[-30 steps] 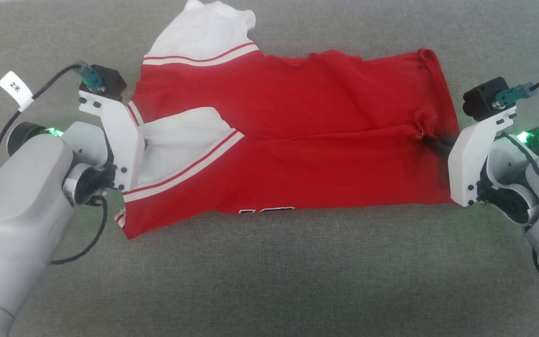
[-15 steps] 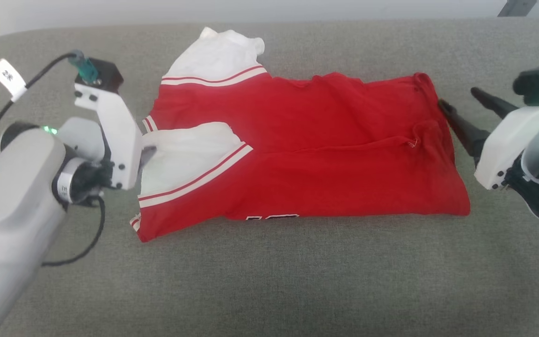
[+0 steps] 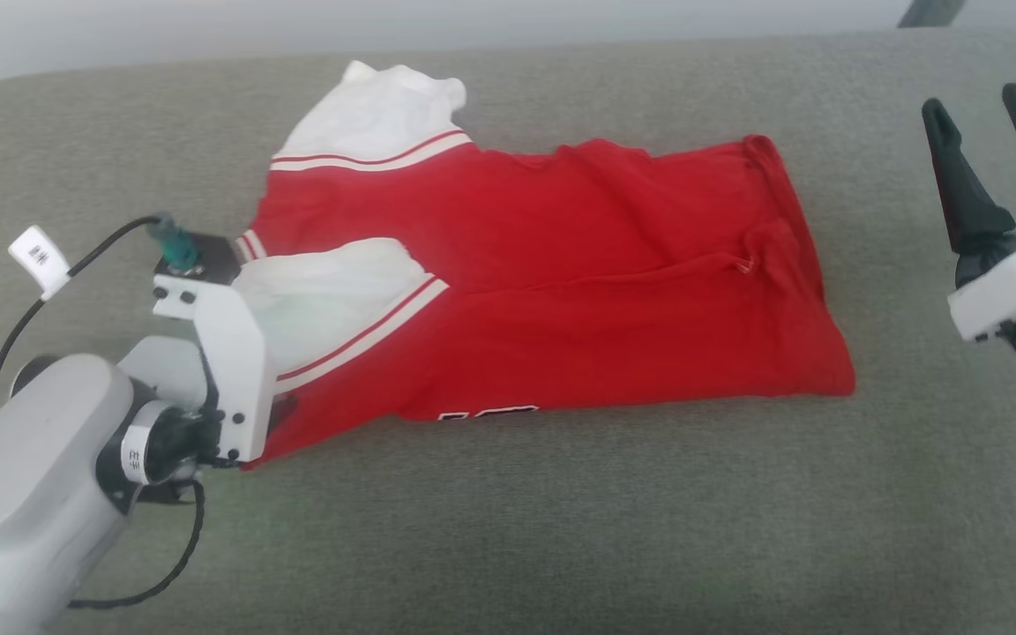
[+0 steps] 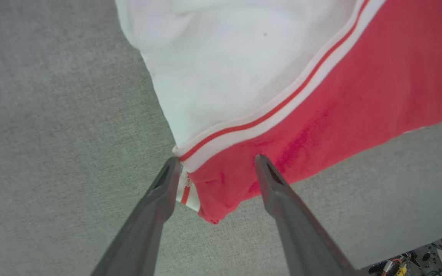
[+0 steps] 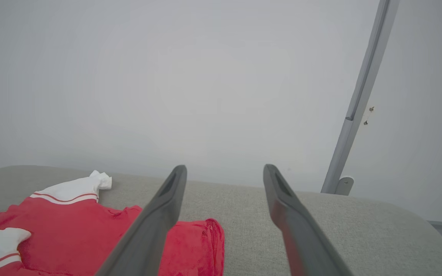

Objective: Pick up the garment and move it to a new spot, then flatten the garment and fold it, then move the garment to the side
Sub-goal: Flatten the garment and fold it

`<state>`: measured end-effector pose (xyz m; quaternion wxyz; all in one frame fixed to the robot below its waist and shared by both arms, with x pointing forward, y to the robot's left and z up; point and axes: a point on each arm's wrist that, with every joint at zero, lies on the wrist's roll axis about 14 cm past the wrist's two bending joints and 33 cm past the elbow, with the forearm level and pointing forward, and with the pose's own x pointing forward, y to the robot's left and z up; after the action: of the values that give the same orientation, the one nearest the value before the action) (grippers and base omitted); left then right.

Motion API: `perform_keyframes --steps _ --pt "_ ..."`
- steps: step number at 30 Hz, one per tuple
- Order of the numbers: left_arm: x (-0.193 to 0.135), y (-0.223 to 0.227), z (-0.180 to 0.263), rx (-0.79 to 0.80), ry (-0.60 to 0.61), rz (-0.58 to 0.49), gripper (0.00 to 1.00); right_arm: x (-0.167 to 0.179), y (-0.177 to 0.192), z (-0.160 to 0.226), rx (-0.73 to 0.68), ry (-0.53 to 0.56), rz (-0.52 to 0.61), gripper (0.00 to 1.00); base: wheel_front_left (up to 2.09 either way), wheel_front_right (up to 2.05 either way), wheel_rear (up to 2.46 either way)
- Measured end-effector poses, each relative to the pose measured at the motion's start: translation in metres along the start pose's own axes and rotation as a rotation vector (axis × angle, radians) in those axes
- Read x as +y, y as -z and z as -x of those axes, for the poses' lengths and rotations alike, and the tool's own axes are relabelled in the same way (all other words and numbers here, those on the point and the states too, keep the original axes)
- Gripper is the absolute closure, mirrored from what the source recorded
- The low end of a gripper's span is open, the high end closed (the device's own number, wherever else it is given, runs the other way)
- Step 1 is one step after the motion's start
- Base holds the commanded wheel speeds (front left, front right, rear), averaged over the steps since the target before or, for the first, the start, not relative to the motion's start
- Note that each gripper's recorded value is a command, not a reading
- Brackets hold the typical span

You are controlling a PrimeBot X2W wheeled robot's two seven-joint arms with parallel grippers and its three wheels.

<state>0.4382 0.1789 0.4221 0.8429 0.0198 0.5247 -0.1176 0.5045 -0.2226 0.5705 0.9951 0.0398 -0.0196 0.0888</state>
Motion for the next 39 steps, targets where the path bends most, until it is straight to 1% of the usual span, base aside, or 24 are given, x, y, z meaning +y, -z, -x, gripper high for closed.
perform_keyframes --steps 4,8,12,13,14,15,17,26,28,35,37,38,39 --pt "0.002 0.011 -0.011 0.049 -0.006 0.042 0.00 -0.008 -0.003 0.016 -0.031 0.055 -0.008 0.00 0.00 0.00 0.00" --pt "0.009 0.020 -0.024 0.088 -0.017 0.077 0.00 -0.013 0.003 0.030 -0.016 0.097 -0.020 0.00 0.00 0.00 0.00" --pt "0.012 0.026 -0.035 0.113 -0.011 0.117 0.00 -0.014 0.017 0.039 0.034 0.118 -0.037 0.00 0.00 0.00 0.00" --pt "0.012 0.028 -0.038 0.121 -0.008 0.117 0.16 -0.013 0.021 0.041 0.053 0.119 -0.042 0.00 0.00 0.00 0.00" --pt "0.012 0.028 -0.039 0.119 0.000 0.124 0.67 -0.013 0.028 0.042 0.080 0.121 -0.047 0.00 0.00 0.00 0.00" --pt "0.012 0.030 -0.042 0.116 0.011 0.129 1.00 -0.011 0.043 0.046 0.152 0.117 -0.059 0.00 0.00 0.00 0.00" --pt "0.016 0.031 -0.044 0.109 0.007 0.132 1.00 -0.009 0.058 0.049 0.223 0.112 -0.070 0.00 0.00 0.00 0.00" --pt "0.013 0.033 -0.048 0.097 0.032 0.131 1.00 0.011 0.136 0.061 0.604 0.041 -0.137 0.00 0.00 0.00 0.00" --pt "0.013 0.033 -0.049 0.091 0.038 0.132 1.00 0.012 0.151 0.065 0.698 0.029 -0.127 0.00 0.00 0.00 0.00" --pt "0.013 0.034 -0.051 0.077 0.052 0.139 1.00 0.023 0.182 0.064 0.898 -0.014 -0.141 0.00 0.00 0.00 0.00" --pt "0.013 0.035 -0.052 0.072 0.052 0.140 1.00 0.024 0.188 0.065 0.955 -0.025 -0.127 0.00 0.00 0.00 0.00" --pt "0.013 0.035 -0.052 0.069 0.054 0.139 1.00 0.026 0.190 0.064 0.971 -0.035 -0.114 1.00 0.00 0.00 0.00" --pt "0.013 0.035 -0.052 0.064 0.055 0.138 1.00 0.026 0.191 0.063 0.981 -0.043 -0.096 1.00 0.00 0.00 0.00"
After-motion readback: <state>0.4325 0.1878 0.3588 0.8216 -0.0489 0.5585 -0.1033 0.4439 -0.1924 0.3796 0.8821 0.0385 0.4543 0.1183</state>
